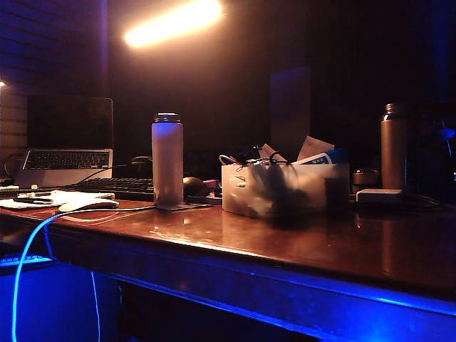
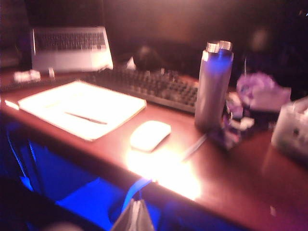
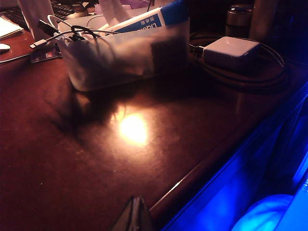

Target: Pick up the liquid glue and place it into the translucent box.

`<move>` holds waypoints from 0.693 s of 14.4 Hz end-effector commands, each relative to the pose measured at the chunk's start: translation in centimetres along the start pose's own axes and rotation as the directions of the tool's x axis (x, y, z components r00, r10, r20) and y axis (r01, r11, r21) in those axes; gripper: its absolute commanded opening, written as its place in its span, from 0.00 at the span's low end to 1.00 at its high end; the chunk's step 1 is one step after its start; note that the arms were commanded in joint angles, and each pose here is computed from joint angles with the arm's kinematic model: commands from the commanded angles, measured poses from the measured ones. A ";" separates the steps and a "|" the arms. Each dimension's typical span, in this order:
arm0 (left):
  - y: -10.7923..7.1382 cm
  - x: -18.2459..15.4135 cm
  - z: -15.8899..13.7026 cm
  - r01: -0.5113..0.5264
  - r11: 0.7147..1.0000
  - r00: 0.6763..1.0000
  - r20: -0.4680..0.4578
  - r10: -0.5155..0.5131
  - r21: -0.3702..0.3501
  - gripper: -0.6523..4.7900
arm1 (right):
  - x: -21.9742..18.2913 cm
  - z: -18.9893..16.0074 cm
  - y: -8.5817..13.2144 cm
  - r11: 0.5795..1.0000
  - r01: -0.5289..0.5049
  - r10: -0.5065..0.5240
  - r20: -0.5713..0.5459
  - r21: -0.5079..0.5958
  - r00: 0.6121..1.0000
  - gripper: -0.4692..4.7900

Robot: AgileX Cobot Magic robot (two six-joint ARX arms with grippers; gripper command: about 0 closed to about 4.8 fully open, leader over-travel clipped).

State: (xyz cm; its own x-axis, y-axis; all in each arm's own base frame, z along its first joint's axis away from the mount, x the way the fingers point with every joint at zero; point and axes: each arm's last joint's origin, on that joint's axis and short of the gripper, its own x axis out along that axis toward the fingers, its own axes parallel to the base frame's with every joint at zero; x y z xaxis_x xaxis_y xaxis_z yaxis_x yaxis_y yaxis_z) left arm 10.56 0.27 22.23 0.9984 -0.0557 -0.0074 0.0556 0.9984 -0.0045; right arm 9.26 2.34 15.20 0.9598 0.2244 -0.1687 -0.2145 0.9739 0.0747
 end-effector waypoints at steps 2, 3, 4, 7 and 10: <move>0.0 -0.4 -3.6 -0.005 0.999 1.000 -0.003 0.005 -0.050 0.11 | 0.0 -0.2 0.0 1.000 0.000 0.000 -0.011 -0.002 1.000 0.09; 0.0 -0.5 -4.4 -0.004 0.998 1.000 -0.003 0.004 -0.062 0.11 | 0.0 -0.2 0.0 1.000 0.000 0.000 -0.011 -0.002 1.000 0.09; 0.0 -0.6 -5.0 -0.003 0.998 1.000 0.000 0.003 -0.061 0.11 | 0.0 -0.2 0.0 1.000 0.000 0.000 -0.011 -0.002 1.000 0.09; 0.0 -0.8 -6.6 -0.012 0.998 0.997 -0.077 0.007 -0.068 0.11 | 0.1 -0.2 0.0 1.000 0.000 -0.001 -0.011 -0.002 1.000 0.09; -0.2 -0.9 -7.4 -0.001 0.997 0.987 -0.161 -0.010 -0.072 0.11 | 0.0 -0.2 0.0 1.000 0.000 0.000 -0.005 -0.002 1.000 0.09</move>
State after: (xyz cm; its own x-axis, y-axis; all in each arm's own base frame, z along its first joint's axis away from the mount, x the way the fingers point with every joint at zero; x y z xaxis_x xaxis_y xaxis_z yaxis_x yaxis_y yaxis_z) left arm 9.63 0.19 15.15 0.9879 -0.0558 -0.1449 0.0450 0.9960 -0.0773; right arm 9.26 2.34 15.19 0.9600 0.2244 -0.1676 -0.2146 0.9738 0.0748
